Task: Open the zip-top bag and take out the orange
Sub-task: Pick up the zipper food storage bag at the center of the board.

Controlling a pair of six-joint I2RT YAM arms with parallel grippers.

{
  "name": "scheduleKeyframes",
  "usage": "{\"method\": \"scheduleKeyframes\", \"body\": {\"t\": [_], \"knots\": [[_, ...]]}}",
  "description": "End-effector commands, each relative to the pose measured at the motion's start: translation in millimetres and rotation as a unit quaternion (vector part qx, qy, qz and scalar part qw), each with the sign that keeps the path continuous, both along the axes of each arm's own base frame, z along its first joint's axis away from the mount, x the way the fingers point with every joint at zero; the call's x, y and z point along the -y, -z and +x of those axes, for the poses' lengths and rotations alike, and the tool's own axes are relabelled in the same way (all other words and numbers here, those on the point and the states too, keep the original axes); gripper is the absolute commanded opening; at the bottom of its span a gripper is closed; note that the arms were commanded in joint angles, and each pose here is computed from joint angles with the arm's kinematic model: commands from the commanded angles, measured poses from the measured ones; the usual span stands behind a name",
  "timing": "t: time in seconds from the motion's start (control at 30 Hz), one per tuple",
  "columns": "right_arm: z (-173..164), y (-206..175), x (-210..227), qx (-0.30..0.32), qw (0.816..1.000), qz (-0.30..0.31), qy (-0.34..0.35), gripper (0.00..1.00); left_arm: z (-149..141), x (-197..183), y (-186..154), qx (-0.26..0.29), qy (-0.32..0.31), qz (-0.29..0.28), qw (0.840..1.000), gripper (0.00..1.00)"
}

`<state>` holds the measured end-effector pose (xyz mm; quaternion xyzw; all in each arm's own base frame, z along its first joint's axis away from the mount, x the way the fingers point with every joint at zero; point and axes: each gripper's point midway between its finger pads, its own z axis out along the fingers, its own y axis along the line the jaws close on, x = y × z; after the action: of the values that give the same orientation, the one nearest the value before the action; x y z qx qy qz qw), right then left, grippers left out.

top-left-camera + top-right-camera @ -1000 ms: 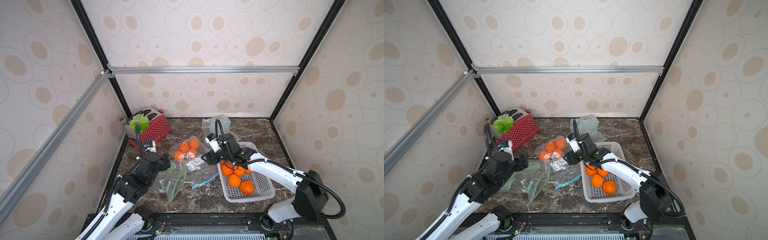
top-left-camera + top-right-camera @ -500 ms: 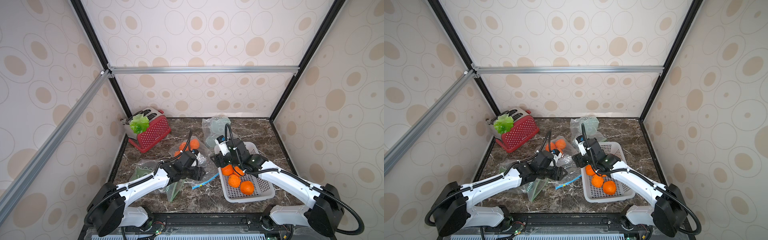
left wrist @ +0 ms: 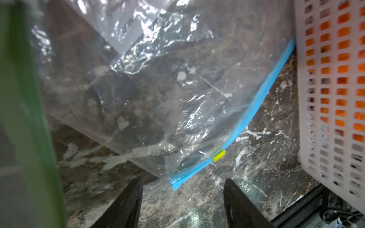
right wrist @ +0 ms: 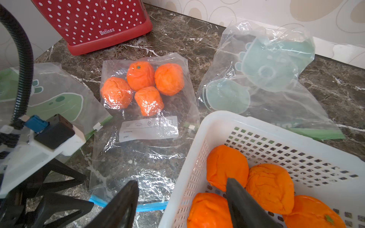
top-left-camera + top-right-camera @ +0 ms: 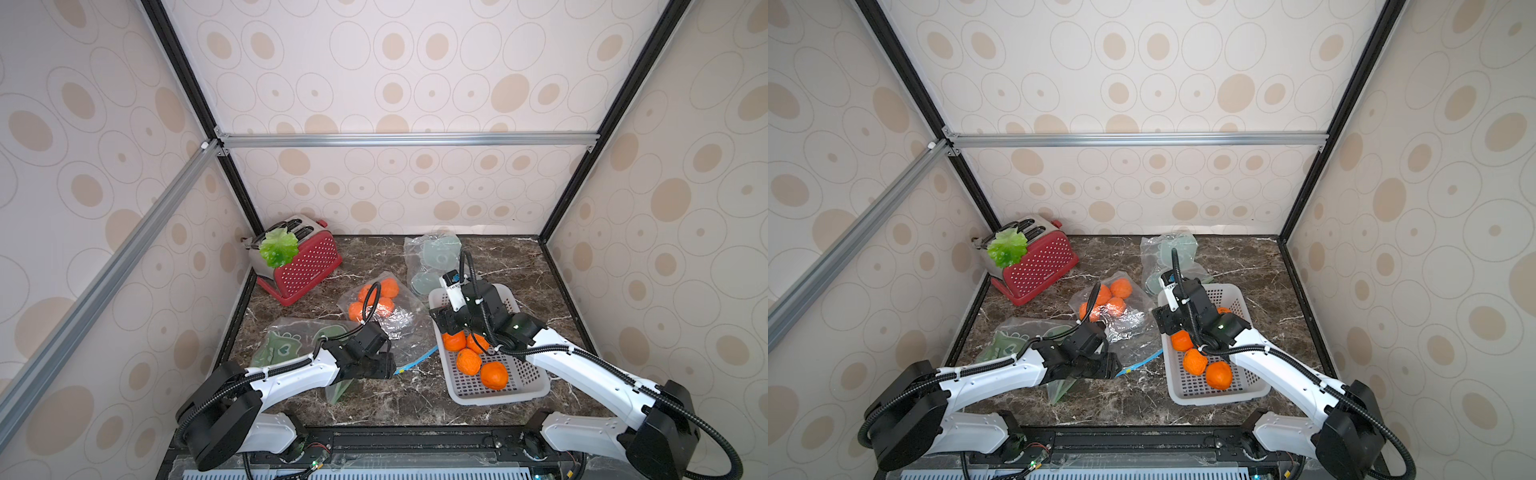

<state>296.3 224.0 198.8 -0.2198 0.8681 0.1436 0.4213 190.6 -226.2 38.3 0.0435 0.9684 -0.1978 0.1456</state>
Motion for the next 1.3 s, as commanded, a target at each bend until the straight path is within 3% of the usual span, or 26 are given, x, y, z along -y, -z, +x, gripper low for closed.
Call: {"method": "scheduleKeyframes", "body": {"t": [0.0,0.47,0.53,0.7,0.9,1.1,1.27], "knots": [[-2.5,6.2,4.1,-0.004,1.000,-0.005,0.003,0.73,-8.6,-9.6,5.8,-0.018,-0.025,0.011,0.999,0.66],[-6.4,8.7,7.5,-0.008,1.000,-0.008,0.003,0.73,9.1,18.7,34.4,-0.028,-0.048,-0.027,0.998,0.59],[-7.2,10.2,7.0,-0.011,1.000,-0.009,0.002,0.73,13.0,18.7,37.4,-0.025,-0.053,-0.019,0.998,0.52],[-8.0,12.5,8.2,-0.012,1.000,-0.011,0.001,0.73,17.7,16.4,38.7,-0.017,-0.063,-0.012,0.998,0.21],[-8.6,6.8,3.4,-0.004,1.000,-0.003,-0.012,0.73,25.7,7.2,8.7,0.025,-0.070,-0.007,0.997,0.00],[-30.3,-22.6,-31.6,0.054,0.986,0.071,-0.139,0.69,38.4,-1.4,-53.5,0.076,-0.063,-0.018,0.995,0.00],[-66.6,-46.0,-65.5,0.119,0.939,0.118,-0.301,0.69,43.1,-20.7,-92.4,0.075,-0.065,-0.053,0.994,0.00]]}}
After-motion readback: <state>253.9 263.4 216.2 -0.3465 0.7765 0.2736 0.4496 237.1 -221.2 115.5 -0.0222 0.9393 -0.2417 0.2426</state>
